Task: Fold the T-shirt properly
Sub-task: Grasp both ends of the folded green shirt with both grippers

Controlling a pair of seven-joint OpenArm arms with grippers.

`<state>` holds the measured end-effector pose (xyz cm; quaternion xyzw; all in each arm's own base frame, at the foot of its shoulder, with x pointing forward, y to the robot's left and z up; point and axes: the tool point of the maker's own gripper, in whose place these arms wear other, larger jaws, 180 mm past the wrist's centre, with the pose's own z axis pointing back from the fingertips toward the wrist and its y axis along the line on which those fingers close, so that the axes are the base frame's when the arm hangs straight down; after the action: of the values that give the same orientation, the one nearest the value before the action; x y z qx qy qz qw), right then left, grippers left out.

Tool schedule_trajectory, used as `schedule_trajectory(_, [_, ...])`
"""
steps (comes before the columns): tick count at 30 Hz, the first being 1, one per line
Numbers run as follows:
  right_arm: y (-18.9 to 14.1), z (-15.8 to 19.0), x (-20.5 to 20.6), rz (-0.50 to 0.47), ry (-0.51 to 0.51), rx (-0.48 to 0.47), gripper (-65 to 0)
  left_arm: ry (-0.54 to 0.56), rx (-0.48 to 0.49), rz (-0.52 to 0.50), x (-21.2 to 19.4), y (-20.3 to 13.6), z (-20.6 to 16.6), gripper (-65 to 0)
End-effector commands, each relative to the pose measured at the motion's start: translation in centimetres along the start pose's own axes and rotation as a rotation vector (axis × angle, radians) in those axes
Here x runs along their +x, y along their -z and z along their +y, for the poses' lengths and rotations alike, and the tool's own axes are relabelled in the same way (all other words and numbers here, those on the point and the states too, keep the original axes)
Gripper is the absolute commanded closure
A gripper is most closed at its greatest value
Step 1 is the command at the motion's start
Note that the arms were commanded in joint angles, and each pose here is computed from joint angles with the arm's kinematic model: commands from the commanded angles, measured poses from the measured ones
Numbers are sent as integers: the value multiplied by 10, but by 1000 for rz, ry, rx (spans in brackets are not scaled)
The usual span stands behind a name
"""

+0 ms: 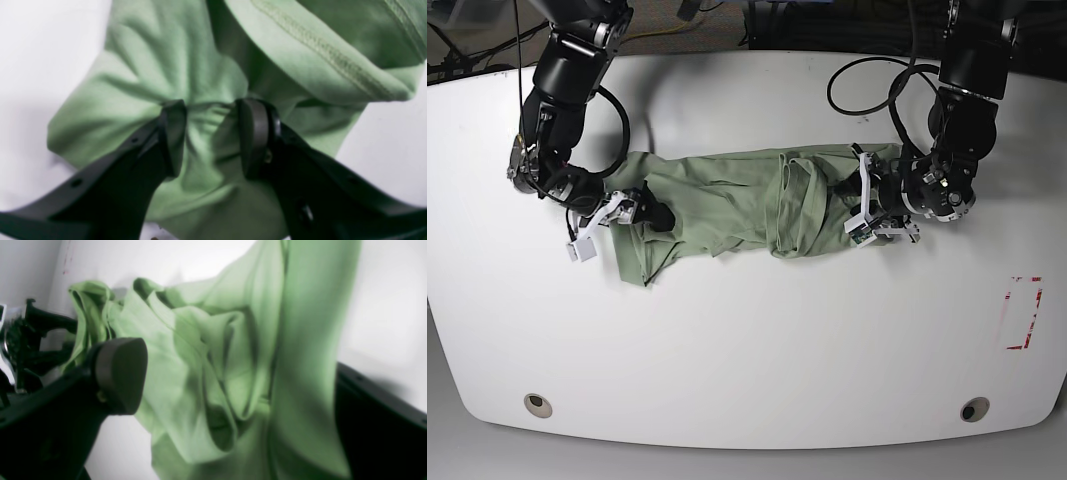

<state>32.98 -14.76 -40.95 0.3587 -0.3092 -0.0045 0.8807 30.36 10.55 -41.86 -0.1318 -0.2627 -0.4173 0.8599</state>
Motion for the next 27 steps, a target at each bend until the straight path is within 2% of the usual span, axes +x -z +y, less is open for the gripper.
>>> schedule_trajectory(1, [4, 1, -13, 82, -21, -25, -620, 18, 35, 102, -21, -2, 7, -243])
schedule_trajectory(5, [5, 3, -8, 62, -27, -22, -615, 18, 34, 100, -20, -2, 7, -243])
schedule_trajectory(8, [6, 3, 1, 11, -26, -21, -531, 18, 34, 100, -20, -2, 7, -243])
schedule_trajectory(13, [7, 4, 14, -65, -26, -17, -243, 19, 33, 101, -20, -1, 7, -243])
schedule_trajectory(14, [9, 7, 17, -78, -37, -10, -152, 19, 33, 101, -20, -1, 7, -243])
schedule_trajectory(16, [12, 12, 21, -90, -60, -2, -36, 22, 33, 102, -20, -1, 6, -243])
schedule_trajectory(17, [13, 12, 22, -93, -59, -5, 0, 33, 26, 104, -18, 0, 4, -243])
schedule_trajectory(21, [6, 9, 31, -116, -50, -47, 0, 62, 8, 103, -14, 3, -4, -243])
schedule_trajectory(27, [-12, 23, 48, -160, -123, -82, 0, 160, 55, -19, 34, -18, -8, -243])
